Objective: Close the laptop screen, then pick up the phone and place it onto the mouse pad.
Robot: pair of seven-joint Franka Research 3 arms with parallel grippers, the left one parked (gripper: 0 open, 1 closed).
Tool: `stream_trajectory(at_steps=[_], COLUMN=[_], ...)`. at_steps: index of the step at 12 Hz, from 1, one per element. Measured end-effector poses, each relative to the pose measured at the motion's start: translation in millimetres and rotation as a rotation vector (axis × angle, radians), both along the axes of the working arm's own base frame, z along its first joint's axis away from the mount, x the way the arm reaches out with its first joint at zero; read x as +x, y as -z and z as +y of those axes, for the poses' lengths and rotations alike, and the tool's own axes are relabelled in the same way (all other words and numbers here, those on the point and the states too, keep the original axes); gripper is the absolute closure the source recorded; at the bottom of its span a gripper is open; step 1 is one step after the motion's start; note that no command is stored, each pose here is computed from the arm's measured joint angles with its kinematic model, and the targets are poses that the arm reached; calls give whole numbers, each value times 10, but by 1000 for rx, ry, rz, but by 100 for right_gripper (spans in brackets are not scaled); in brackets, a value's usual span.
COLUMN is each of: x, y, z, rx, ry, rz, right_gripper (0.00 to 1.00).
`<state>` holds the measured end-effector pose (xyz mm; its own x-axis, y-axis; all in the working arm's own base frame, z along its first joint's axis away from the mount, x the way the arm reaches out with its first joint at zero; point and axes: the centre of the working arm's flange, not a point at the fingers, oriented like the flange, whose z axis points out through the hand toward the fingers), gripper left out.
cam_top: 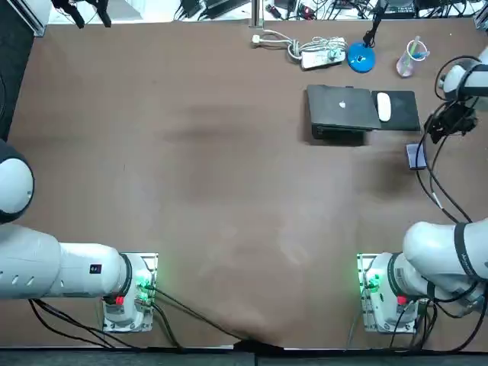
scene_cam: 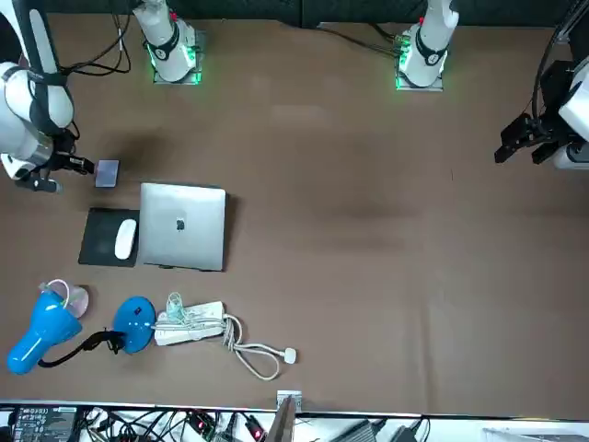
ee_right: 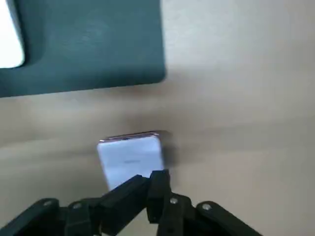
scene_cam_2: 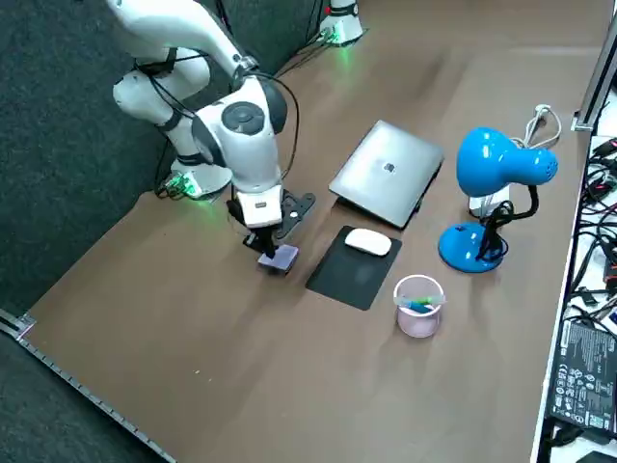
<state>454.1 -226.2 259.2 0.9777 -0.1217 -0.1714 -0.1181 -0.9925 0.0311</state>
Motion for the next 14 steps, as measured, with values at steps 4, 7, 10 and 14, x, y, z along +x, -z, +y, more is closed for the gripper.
stream_trajectory(at_steps=[4,7,10,14], x=[144,188,218,234], y=[42,52,54,50], z=[426,571,669,820], rx=[-4,-9,-18,-20], ry=[-7,-1,24,34], rz=[32,39,41,81], right_gripper=[69,38,37,56])
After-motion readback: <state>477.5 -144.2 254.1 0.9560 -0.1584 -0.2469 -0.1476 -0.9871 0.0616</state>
